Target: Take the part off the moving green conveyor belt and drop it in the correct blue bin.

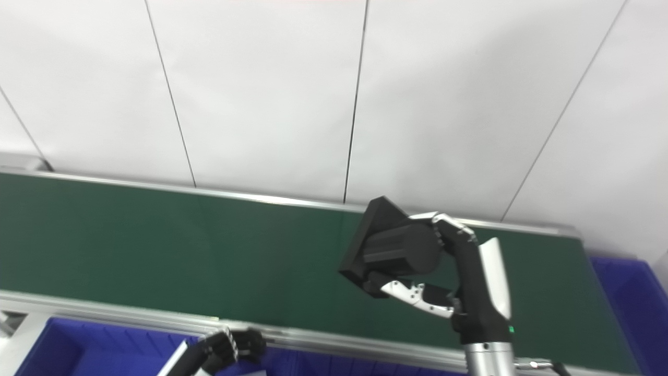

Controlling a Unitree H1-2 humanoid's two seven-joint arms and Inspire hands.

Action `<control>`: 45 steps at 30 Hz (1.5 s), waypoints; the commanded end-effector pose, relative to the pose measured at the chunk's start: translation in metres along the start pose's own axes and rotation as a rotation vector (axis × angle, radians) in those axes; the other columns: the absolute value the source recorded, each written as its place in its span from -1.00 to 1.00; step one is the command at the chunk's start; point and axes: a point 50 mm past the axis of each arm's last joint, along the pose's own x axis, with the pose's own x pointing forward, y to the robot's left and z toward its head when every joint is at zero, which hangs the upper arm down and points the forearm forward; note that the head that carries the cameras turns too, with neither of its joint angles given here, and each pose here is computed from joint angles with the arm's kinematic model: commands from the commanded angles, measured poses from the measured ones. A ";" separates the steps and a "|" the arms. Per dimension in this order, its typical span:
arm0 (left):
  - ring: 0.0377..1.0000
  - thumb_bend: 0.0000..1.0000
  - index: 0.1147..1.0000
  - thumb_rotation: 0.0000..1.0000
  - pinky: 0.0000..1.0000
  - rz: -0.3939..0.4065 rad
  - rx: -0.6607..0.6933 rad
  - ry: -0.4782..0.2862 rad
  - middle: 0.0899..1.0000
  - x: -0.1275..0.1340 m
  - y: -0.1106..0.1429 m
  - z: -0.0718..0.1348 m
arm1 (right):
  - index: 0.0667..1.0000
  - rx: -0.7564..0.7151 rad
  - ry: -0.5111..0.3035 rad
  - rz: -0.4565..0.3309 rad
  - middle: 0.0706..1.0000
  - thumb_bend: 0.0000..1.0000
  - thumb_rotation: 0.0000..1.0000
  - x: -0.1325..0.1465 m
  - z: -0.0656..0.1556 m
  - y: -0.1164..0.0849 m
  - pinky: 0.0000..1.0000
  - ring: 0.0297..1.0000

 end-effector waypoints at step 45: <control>0.29 0.50 0.21 0.52 0.26 0.002 -0.008 -0.049 0.27 -0.001 0.013 0.051 | -0.05 -0.232 0.296 0.275 -0.12 0.00 -1.00 -0.093 -0.063 0.051 -0.22 -0.22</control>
